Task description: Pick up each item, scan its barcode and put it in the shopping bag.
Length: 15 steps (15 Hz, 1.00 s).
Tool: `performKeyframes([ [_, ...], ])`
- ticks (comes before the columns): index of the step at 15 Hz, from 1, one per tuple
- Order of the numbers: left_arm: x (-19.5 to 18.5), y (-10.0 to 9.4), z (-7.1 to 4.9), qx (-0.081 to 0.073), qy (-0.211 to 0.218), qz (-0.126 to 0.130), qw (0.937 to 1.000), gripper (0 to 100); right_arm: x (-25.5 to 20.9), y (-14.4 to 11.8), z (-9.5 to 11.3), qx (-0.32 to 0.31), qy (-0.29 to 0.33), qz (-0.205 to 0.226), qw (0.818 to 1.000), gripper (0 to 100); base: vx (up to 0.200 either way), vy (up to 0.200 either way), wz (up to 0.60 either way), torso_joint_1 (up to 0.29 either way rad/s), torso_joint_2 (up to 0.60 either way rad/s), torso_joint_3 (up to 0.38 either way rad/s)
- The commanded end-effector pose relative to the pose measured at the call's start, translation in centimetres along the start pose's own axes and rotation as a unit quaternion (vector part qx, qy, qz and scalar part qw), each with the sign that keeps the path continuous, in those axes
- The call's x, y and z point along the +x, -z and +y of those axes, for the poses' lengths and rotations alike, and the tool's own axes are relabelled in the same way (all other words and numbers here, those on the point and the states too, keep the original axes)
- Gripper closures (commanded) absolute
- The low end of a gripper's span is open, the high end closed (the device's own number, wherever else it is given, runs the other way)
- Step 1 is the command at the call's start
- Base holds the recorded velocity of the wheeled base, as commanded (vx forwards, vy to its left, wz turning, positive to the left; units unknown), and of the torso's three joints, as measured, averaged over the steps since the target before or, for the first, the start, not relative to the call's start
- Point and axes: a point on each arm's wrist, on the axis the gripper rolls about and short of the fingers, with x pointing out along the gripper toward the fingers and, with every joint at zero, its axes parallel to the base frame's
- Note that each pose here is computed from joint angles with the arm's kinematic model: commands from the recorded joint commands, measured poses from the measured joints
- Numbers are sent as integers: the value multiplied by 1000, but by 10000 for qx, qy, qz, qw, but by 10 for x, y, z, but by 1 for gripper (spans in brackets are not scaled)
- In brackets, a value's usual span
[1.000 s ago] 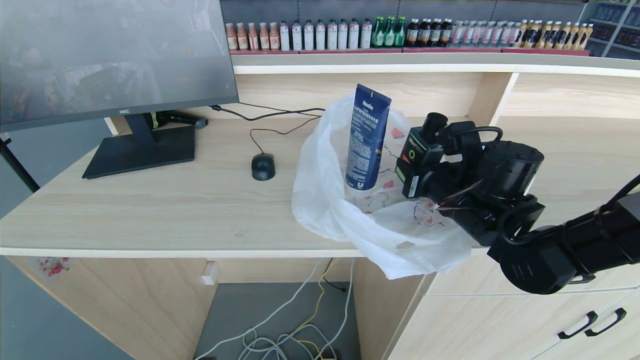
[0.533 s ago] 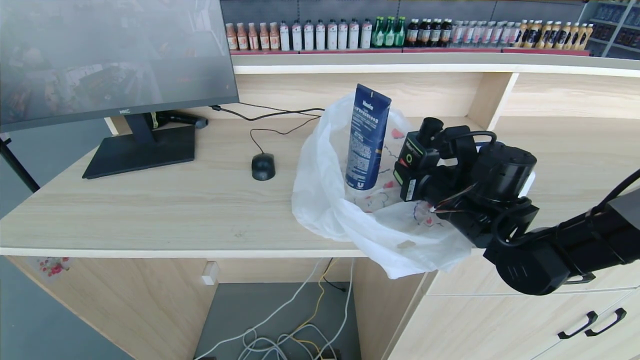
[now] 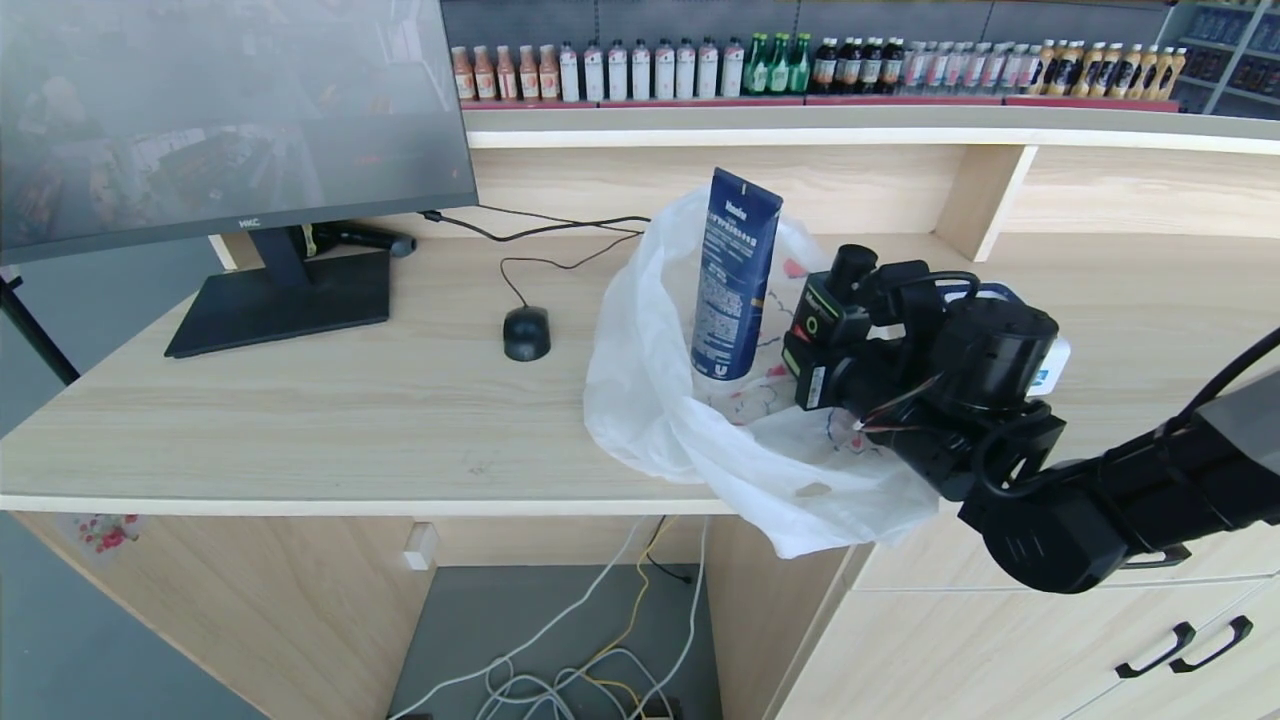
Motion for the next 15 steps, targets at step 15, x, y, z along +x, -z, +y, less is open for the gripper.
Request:
performKeyframes([
  [15, 0, 0, 0, -2, 6, -2, 10000, 0, 0, 4, 3, -4, -39, 29, 10000, 100, 0, 0, 0, 0, 0, 0],
])
